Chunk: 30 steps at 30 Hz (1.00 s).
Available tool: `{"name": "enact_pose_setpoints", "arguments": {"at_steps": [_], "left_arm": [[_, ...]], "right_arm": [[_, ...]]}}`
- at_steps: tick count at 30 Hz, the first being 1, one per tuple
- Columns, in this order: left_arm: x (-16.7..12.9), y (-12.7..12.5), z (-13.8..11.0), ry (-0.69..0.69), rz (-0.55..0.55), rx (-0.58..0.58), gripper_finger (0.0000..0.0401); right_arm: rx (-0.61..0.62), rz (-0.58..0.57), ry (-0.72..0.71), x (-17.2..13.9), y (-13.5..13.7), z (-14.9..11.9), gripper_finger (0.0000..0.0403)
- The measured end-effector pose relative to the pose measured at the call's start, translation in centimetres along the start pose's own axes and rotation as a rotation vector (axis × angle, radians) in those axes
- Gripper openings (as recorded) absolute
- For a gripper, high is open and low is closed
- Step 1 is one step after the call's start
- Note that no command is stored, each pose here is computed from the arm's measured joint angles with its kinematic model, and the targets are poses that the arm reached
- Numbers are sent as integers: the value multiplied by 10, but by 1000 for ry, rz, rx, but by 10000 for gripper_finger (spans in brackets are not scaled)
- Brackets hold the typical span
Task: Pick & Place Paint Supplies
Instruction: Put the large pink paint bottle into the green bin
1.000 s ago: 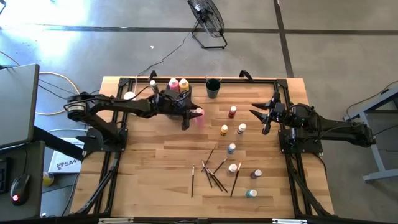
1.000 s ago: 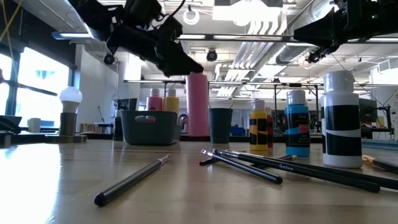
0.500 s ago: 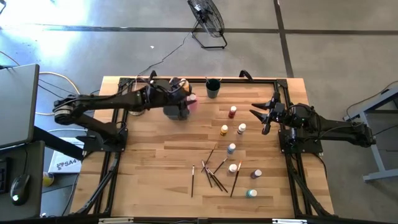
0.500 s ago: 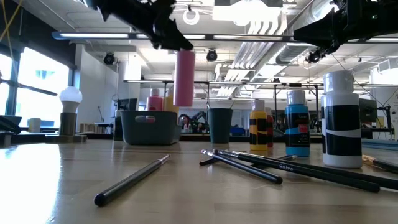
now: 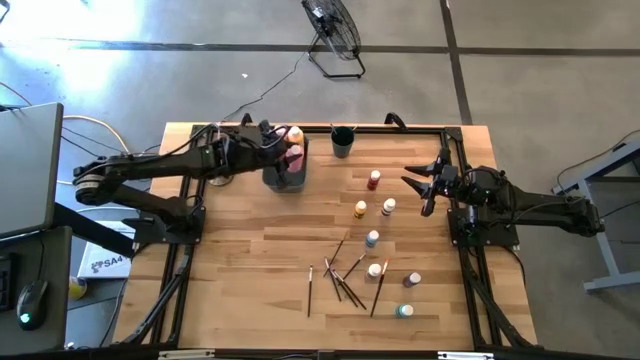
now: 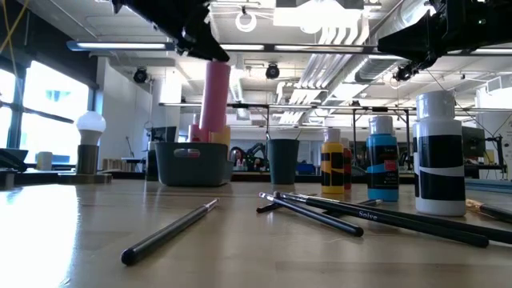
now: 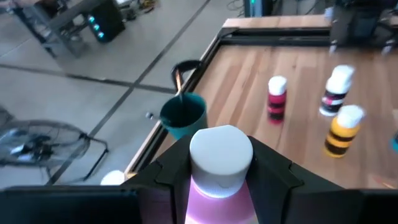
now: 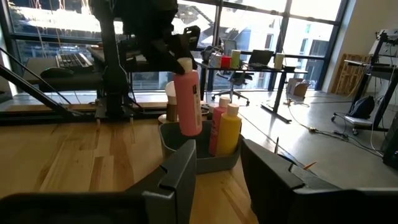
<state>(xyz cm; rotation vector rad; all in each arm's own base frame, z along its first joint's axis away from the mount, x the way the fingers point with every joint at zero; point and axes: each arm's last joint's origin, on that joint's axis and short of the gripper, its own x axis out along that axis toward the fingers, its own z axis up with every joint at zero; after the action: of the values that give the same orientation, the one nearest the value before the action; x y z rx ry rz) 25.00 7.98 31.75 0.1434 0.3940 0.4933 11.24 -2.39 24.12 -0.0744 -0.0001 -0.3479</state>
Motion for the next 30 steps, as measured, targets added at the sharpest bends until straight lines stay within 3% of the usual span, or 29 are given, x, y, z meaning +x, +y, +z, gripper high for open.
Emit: {"name": "enact_pose_setpoints", "arguments": {"at_steps": [9, 17, 24, 30], "left_arm": [[12, -2, -41, 25, 140, -38, 121], [20, 17, -68, -23, 176, -188, 121], [22, 24, -84, -4, 155, -246, 121], [21, 25, -91, 26, 238, -241, 121]], "right_arm": [[0, 0, 0, 0, 0, 0, 121], [0, 0, 0, 0, 0, 0, 121], [0, 0, 0, 0, 0, 0, 121], [0, 0, 0, 0, 0, 0, 121]]}}
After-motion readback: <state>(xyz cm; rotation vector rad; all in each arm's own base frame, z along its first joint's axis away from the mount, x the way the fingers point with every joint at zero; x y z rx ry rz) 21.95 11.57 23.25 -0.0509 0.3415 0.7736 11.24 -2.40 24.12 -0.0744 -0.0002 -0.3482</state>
